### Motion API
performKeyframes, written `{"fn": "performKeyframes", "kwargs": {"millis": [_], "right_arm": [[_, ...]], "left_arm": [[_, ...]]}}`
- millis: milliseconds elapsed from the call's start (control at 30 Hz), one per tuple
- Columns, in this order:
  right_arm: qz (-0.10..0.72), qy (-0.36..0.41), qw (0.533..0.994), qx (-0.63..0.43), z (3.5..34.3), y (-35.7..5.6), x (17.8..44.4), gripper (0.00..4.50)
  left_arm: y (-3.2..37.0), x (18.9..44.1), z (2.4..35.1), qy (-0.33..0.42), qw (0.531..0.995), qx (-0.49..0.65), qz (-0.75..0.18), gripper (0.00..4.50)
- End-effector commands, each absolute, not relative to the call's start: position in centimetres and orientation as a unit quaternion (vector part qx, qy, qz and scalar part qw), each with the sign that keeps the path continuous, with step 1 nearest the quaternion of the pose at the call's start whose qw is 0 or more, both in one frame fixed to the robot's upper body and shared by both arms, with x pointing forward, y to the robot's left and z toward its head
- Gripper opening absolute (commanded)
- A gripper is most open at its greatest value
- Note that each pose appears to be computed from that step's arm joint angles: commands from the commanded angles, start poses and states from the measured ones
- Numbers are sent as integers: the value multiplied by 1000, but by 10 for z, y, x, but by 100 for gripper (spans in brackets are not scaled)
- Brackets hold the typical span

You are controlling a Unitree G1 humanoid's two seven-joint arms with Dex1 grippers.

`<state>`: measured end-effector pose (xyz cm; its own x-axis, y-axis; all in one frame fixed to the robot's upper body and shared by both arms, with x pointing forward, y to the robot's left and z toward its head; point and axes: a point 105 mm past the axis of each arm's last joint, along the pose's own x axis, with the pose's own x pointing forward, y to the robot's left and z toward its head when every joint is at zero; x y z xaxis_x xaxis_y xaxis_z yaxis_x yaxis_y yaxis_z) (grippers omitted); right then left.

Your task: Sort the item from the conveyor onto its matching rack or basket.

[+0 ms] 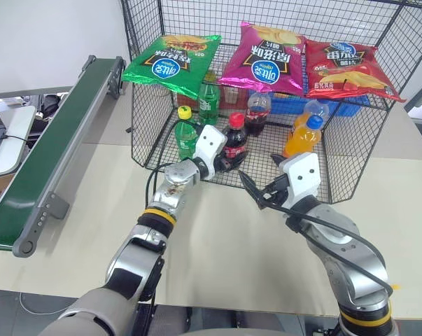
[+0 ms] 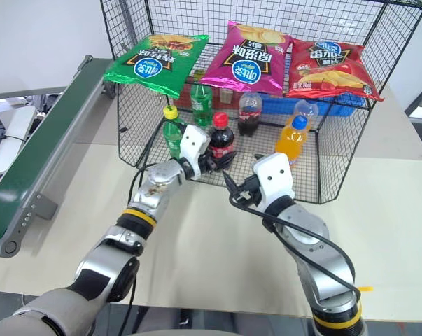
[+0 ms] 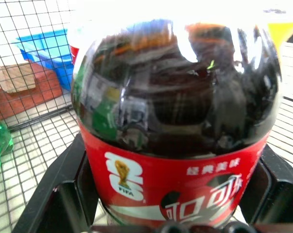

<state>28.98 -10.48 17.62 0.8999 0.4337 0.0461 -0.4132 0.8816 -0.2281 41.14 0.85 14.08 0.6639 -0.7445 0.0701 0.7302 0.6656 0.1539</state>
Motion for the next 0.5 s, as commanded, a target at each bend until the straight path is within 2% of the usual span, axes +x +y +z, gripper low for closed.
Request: {"fn": "performKeyframes", "kwargs": {"millis": [33, 267, 300, 333, 500], "right_arm": [[201, -77, 971, -98, 191, -107, 288, 450], [195, -80, 973, -98, 195, -107, 291, 450], [195, -79, 973, -95, 196, -107, 291, 450], [194, -79, 974, -90, 197, -108, 291, 450], [196, -80, 974, -80, 199, -107, 294, 450]], "left_arm": [[0, 417, 164, -117, 910, 47, -396, 306], [-8, 419, 159, -115, 911, 26, -396, 306], [-8, 419, 158, -114, 910, 27, -397, 408], [-9, 419, 157, -113, 909, 28, -400, 446], [-2, 414, 150, -115, 904, 41, -410, 446]]}}
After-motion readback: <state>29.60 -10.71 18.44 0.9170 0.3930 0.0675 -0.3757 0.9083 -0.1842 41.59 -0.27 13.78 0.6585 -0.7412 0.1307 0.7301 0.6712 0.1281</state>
